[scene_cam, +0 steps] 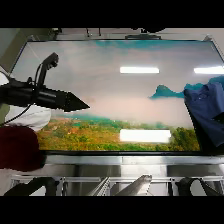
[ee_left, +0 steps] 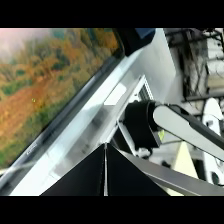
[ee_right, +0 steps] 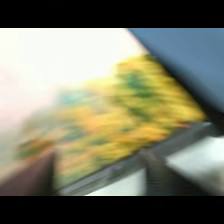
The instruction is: Fold the shirts.
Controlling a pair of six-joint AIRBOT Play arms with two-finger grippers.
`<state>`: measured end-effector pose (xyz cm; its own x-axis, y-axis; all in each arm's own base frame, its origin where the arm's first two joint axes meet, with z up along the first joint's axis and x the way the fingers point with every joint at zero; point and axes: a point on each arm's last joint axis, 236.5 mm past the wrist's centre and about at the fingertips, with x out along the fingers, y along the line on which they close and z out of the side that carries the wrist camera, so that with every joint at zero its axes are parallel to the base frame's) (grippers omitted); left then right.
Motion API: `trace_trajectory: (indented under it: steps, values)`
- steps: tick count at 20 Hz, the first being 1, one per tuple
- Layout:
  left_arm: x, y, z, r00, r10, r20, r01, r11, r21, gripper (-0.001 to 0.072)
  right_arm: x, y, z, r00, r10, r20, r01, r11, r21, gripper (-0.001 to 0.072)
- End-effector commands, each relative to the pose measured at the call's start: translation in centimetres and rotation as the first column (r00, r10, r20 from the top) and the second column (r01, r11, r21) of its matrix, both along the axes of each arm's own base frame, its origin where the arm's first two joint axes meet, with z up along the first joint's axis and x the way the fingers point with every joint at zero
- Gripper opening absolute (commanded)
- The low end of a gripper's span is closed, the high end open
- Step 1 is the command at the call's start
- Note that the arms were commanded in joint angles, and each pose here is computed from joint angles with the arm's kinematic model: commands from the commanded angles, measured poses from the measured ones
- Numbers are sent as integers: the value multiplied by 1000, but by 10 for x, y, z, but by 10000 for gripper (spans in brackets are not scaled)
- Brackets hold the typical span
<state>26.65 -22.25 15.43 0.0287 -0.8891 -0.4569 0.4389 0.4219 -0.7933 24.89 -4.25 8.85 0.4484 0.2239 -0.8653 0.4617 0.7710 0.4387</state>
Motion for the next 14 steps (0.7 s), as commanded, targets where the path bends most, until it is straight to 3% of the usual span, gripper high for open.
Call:
trace_trajectory:
  steps: [1,2,7,11,14]
  values:
    - [-14,6,16,988,122,99,-121,993,-13,1,21,102,39,944,264,200,-290,950,115,90]
    - [-27,6,11,988,121,94,-120,993,-12,2,25,127,46,917,315,244,-351,929,119,20]
    - [-52,10,-29,981,189,44,-189,982,-6,2,30,229,50,752,544,371,-595,803,30,19]
    - [-60,11,-33,981,189,50,-188,982,-6,2,26,254,25,736,603,307,-649,757,70,19]
    - [-61,11,-32,981,185,53,-185,983,-6,3,-10,262,7,709,681,181,-705,687,177,19]
